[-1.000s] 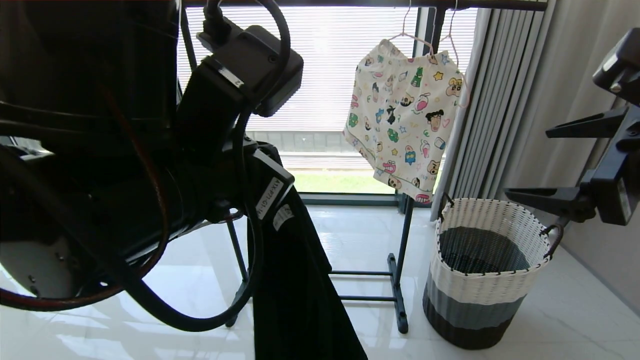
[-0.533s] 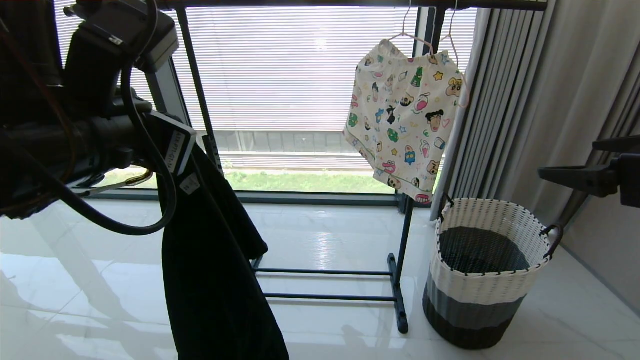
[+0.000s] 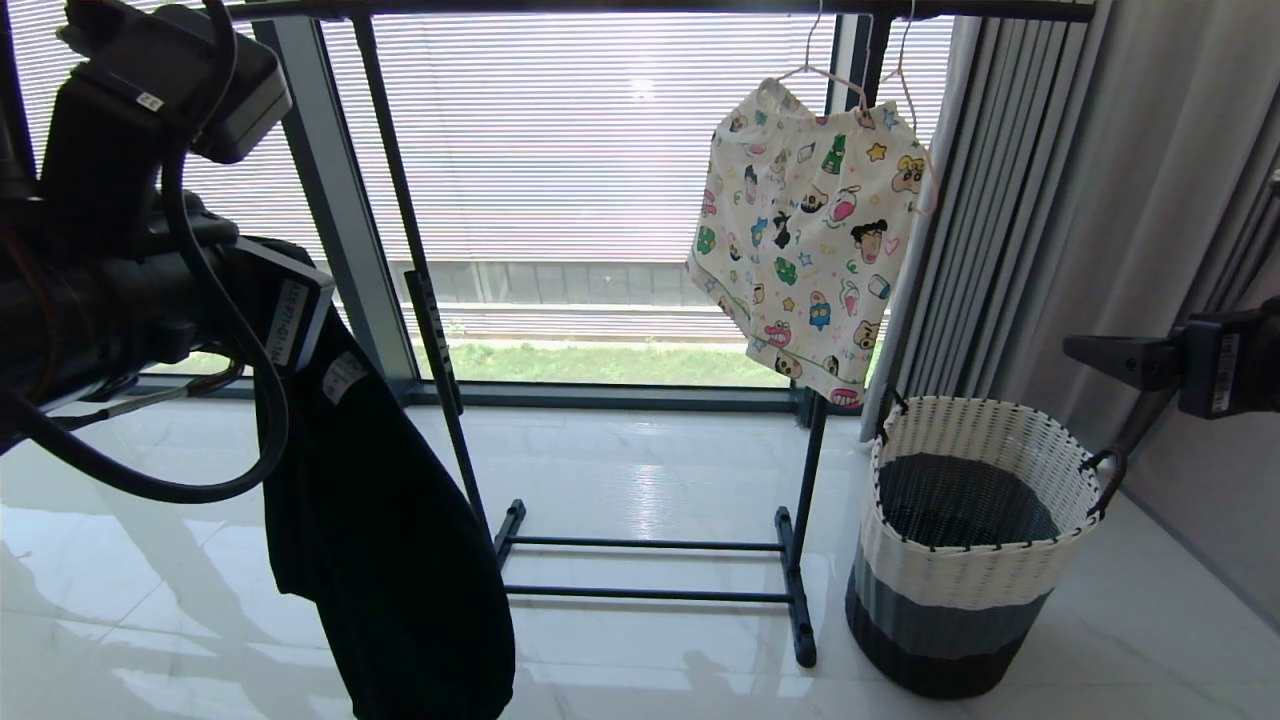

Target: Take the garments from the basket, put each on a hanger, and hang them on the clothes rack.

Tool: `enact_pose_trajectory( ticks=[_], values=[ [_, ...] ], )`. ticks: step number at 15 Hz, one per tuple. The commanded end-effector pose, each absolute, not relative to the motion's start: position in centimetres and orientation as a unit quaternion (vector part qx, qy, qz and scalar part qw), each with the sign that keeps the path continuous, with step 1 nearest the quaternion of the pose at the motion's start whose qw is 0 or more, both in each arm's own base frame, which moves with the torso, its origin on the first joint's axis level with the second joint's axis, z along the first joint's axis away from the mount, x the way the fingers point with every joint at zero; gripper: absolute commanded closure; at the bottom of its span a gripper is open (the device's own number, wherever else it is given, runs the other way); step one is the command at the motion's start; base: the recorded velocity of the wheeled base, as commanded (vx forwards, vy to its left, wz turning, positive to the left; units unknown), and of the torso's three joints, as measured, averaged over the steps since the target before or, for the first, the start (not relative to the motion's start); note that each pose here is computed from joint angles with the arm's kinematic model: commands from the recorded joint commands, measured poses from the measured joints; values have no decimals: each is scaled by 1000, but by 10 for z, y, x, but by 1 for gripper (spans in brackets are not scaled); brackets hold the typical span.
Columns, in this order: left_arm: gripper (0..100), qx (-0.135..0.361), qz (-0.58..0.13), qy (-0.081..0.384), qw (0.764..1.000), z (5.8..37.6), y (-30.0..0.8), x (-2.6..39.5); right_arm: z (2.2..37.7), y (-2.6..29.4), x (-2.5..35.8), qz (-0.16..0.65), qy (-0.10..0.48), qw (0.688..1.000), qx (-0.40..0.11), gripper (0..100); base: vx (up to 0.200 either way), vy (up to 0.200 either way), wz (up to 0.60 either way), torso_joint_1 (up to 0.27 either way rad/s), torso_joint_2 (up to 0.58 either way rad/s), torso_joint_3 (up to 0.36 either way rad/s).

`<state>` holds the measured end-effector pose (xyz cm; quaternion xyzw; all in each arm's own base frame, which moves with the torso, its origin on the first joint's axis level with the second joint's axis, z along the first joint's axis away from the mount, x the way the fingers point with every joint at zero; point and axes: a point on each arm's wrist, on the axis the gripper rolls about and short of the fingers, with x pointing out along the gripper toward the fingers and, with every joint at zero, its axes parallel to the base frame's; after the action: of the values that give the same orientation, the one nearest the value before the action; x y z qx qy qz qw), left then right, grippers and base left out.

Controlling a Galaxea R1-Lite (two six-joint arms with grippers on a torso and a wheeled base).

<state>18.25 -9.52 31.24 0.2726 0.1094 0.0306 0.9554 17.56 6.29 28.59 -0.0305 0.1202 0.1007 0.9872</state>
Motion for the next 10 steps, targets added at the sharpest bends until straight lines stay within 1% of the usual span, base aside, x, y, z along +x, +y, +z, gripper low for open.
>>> enact_pose_trajectory(
  ticks=[1, 3, 5, 7, 8, 10],
  values=[
    [100, 271, 31, 107, 956, 314, -94, 180, 280, 63, 177, 99, 129, 986, -33, 0, 0, 0, 0, 0, 0, 0],
    [100, 271, 31, 106, 956, 314, -94, 180, 281, 63, 175, 100, 126, 986, -37, 0, 0, 0, 0, 0, 0, 0],
    [100, 271, 31, 106, 956, 314, -94, 180, 280, 63, 178, 102, 112, 987, -55, 0, 0, 0, 0, 0, 0, 0],
    [100, 270, 31, 105, 957, 314, -94, 180, 268, 63, 179, 104, 124, 983, -89, 0, 0, 0, 0, 0, 0, 0],
    [100, 270, 31, 105, 957, 314, -94, 180, 266, 63, 180, 103, 128, 982, -95, 0, 0, 0, 0, 0, 0, 0],
    [100, 267, 32, 101, 958, 316, -92, 177, 263, 62, 180, 73, 131, 984, -99, 0, 0, 0, 0, 0, 0, 0]
  ],
)
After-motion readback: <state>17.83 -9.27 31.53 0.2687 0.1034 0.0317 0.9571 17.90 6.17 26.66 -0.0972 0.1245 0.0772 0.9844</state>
